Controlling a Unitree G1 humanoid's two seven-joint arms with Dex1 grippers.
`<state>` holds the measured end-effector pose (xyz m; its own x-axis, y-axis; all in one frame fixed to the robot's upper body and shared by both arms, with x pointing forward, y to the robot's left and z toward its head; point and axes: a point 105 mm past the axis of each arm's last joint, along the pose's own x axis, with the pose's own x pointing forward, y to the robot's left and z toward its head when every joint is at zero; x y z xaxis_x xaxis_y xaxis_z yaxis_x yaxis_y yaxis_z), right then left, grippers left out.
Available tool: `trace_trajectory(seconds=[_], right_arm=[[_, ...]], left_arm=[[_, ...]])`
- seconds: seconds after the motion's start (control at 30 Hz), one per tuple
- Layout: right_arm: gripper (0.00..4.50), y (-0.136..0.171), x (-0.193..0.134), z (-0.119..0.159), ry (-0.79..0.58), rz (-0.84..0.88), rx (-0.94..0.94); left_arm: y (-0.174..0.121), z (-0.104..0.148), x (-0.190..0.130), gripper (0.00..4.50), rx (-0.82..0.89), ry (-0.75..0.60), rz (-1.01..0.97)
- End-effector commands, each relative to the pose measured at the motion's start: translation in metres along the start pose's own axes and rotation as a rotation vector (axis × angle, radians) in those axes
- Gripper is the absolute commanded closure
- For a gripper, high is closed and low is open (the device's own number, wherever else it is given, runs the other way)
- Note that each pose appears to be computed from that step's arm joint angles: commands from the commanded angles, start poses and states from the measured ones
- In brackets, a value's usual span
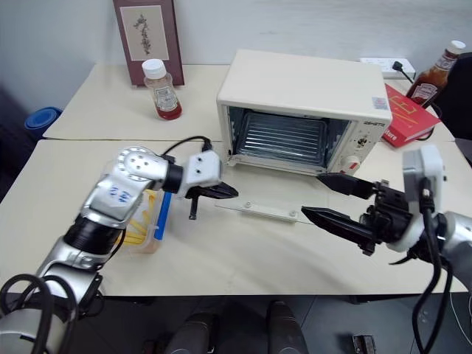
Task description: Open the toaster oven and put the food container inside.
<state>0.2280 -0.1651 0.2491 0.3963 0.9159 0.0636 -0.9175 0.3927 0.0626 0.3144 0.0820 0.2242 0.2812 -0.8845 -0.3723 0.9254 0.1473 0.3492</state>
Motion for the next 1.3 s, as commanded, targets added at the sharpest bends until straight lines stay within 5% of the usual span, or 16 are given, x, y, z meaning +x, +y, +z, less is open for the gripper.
trace_trajectory(seconds=[0.03, 0.27, 0.53, 0.77, 0.9, 1.07, 1.3], right_arm=[[0.0, -0.002, 0.009, 0.001, 0.022, 0.084, -0.007], [0.0, -0.022, 0.032, -0.002, 0.069, 0.242, -0.013], [0.0, -0.034, 0.059, -0.005, 0.088, 0.406, -0.016], [0.0, -0.036, 0.066, -0.009, 0.099, 0.469, -0.006], [0.0, -0.034, 0.063, -0.008, 0.104, 0.48, -0.004], [0.0, -0.033, 0.056, -0.007, 0.106, 0.462, 0.002], [0.0, -0.026, 0.047, -0.008, 0.098, 0.43, 0.015]], left_arm=[[-0.007, 0.032, -0.049, 4.46, -0.147, -0.095, 0.113], [-0.07, 0.026, -0.127, 2.34, -0.374, -0.067, 0.214], [-0.142, -0.018, -0.192, 0.03, -0.649, -0.001, 0.549], [-0.192, -0.05, -0.197, 0.03, -1.01, -0.228, 0.87], [-0.184, -0.053, -0.19, 0.03, -1.23, -0.452, 1.049], [-0.173, -0.076, -0.175, 0.03, -1.46, -0.562, 1.226], [-0.157, -0.092, -0.148, 0.03, -1.662, -0.482, 1.3]])
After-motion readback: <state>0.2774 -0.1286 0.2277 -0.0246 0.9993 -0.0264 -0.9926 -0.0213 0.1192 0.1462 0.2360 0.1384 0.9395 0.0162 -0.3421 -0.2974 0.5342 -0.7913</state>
